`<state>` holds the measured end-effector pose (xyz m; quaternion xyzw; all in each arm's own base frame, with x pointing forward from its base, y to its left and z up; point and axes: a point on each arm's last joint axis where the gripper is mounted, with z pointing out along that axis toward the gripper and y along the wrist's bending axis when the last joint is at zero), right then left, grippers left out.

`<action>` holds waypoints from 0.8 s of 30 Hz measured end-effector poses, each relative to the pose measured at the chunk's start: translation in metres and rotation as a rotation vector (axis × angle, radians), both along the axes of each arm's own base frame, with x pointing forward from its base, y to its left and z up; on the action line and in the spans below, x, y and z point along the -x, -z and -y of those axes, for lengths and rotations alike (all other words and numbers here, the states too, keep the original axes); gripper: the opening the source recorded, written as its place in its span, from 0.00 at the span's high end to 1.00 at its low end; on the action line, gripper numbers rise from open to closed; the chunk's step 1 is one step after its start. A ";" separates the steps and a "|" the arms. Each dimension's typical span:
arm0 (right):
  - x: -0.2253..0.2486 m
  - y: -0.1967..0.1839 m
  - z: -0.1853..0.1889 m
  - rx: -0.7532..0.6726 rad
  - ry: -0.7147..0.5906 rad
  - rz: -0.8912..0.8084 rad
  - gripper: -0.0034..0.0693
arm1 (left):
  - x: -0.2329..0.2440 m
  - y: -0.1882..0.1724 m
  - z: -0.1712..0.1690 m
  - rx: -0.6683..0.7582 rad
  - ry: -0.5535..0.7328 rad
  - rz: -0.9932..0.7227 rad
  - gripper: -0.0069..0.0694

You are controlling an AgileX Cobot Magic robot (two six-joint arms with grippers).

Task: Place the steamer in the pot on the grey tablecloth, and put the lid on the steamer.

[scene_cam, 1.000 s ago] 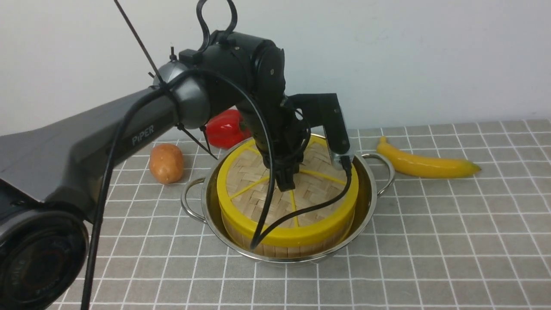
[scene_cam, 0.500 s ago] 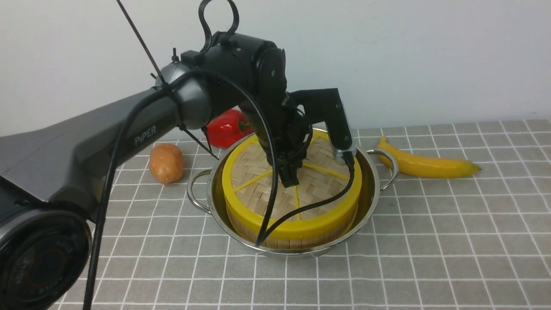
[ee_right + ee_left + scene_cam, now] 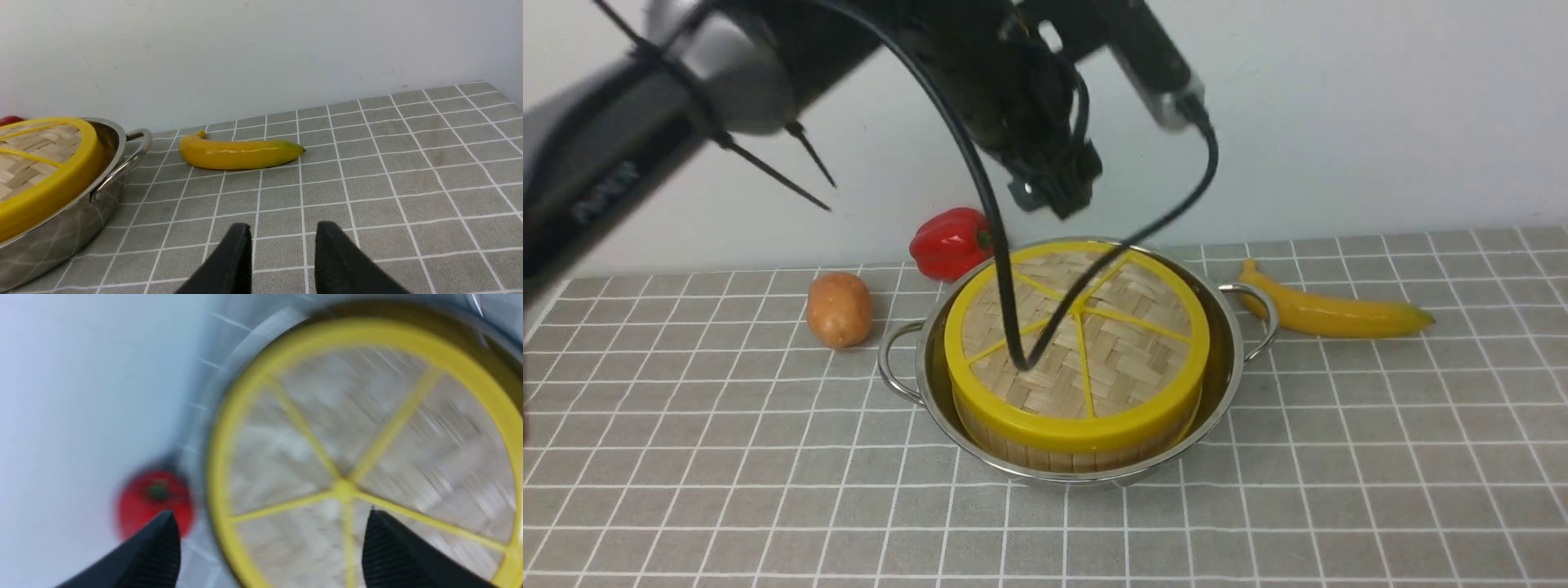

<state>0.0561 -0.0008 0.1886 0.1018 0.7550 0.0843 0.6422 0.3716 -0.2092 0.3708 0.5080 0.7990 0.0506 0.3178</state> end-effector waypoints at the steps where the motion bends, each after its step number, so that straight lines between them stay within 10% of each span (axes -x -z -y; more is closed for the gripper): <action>1: 0.000 0.000 0.000 0.000 0.000 0.000 0.62 | 0.007 -0.022 -0.004 0.064 -0.040 0.050 0.18; 17: 0.000 0.000 0.000 0.000 0.000 -0.001 0.62 | -0.002 -0.076 -0.003 0.238 -0.019 0.495 0.18; 24: 0.000 0.000 0.000 0.000 0.000 -0.001 0.62 | 0.034 -0.058 -0.053 0.258 -0.186 0.307 0.18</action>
